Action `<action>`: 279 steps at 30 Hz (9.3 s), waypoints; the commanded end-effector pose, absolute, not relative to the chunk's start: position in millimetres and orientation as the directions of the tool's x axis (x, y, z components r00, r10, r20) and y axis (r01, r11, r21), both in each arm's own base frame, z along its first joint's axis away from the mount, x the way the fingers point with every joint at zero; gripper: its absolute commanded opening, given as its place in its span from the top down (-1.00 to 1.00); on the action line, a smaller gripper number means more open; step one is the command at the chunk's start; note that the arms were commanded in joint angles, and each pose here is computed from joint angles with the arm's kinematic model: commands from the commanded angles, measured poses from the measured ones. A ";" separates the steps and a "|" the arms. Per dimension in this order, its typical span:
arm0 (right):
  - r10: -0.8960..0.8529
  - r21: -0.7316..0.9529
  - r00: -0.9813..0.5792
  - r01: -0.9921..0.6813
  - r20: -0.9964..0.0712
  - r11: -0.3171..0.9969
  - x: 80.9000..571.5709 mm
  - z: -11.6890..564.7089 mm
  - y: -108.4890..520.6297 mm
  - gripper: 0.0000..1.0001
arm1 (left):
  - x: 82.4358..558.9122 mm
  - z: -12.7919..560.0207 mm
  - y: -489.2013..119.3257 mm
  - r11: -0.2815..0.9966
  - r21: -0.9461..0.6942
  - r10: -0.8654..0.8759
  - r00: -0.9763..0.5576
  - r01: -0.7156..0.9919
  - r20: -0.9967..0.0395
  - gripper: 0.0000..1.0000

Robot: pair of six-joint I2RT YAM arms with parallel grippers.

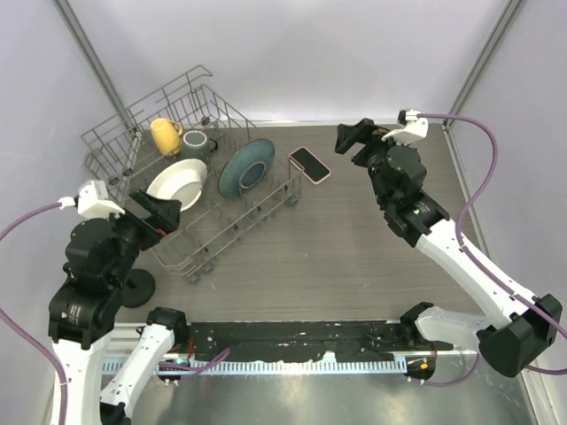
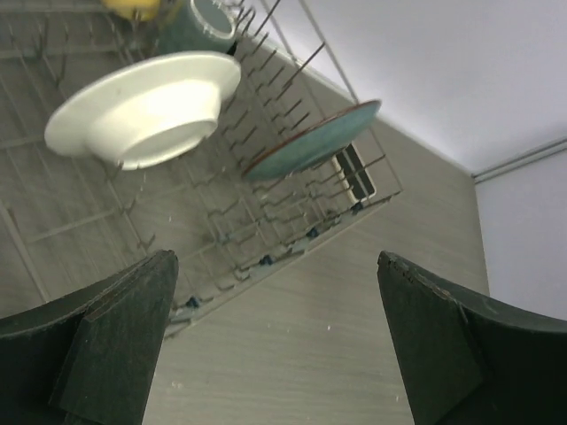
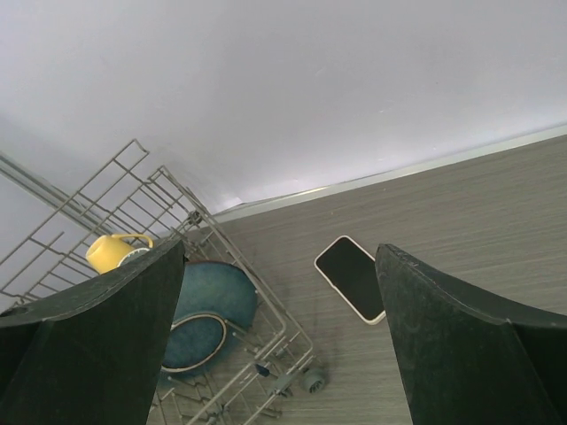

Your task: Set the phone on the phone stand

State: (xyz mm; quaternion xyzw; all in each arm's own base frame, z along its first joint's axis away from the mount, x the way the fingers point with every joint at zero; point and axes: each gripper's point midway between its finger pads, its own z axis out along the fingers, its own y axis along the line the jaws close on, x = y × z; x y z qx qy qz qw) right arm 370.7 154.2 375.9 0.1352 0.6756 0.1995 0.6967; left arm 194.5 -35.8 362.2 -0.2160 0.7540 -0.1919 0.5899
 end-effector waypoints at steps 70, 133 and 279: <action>-0.038 -0.013 -0.047 -0.442 -0.998 0.897 366.6 364.9 232.9 -0.89 | 163.6 275.5 80.2 0.176 -0.226 -0.772 0.009 -0.958 -0.636 -0.99; -0.083 -0.021 -0.115 -0.460 -0.990 0.888 380.0 343.5 247.4 -0.88 | 103.3 139.7 120.9 -0.289 0.041 -0.870 0.244 -0.957 -0.427 0.48; -0.162 -0.100 -0.129 -0.391 -0.978 0.915 396.5 324.7 238.7 -0.89 | 344.1 125.2 -99.4 0.985 -0.100 -0.173 -0.889 -0.144 -0.424 0.66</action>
